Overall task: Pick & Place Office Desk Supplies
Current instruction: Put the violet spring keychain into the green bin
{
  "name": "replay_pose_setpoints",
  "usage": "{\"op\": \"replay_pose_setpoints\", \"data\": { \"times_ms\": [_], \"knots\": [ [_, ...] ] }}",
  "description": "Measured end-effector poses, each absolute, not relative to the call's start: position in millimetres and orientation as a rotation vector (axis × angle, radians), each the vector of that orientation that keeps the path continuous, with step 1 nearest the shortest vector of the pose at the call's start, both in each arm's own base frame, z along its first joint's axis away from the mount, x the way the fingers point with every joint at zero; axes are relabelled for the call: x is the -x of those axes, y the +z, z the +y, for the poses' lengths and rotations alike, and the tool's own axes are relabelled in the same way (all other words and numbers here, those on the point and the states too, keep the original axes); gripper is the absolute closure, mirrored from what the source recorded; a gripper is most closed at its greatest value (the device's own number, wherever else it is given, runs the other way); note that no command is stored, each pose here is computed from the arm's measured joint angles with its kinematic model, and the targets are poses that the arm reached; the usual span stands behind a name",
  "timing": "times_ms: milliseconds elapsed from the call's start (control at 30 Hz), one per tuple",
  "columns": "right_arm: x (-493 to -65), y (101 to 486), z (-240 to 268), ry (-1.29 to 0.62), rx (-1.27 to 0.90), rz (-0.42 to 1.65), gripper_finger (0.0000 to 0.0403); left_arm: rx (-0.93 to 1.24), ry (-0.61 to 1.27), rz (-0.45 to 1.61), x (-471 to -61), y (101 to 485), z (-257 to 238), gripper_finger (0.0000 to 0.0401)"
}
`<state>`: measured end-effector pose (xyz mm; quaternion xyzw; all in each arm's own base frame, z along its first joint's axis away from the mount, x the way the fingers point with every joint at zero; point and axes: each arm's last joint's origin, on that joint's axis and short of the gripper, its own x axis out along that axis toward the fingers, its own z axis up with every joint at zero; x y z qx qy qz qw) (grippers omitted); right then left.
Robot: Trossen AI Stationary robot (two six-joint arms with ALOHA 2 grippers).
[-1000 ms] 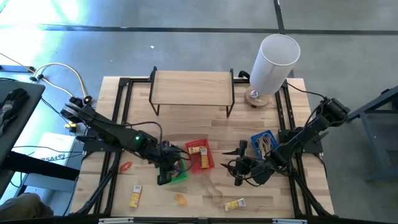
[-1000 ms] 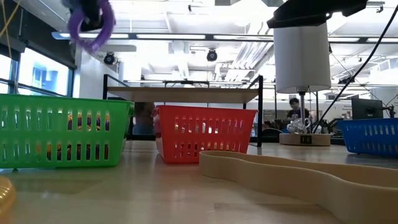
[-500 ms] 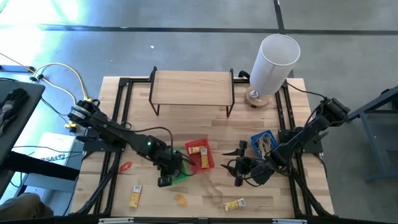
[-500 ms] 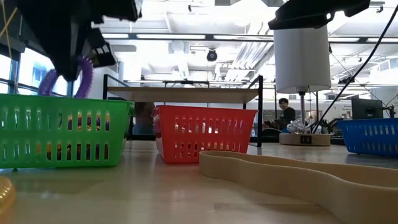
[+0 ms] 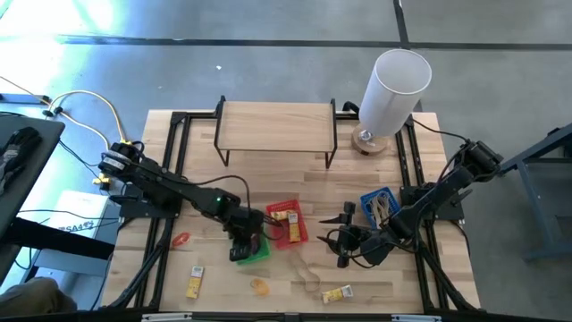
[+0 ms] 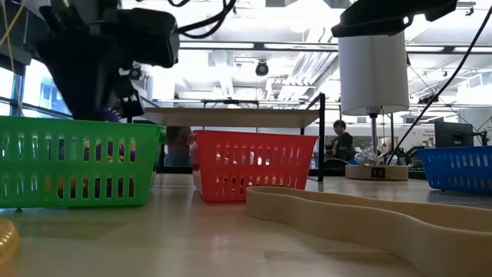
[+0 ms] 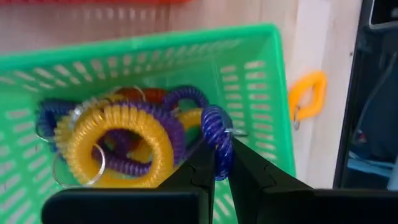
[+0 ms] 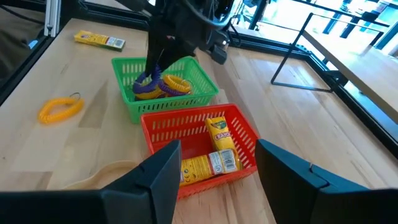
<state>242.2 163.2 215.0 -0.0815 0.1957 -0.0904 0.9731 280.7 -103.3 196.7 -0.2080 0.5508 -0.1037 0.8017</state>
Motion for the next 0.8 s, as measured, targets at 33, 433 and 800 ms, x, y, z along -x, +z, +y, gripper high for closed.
{"op": "replay_pose_setpoints", "data": {
  "times_ms": [33, 433, 800],
  "knots": [
    [-242.2, 215.0, 163.2, -0.182, 0.164, 0.395, 0.0210, 0.448, -0.236, 1.186, -280.5, 196.6, -103.4, 0.0378],
    [-242.1, 214.9, 163.2, -0.182, 0.166, 0.396, 0.0210, 0.438, -0.213, 1.156, -282.5, 197.4, -103.1, 0.0378],
    [-243.0, 214.7, 161.7, -0.188, 0.166, 0.398, 0.0210, 0.381, -0.106, 1.115, -283.4, 196.8, -101.2, 0.0337]
  ]
}}
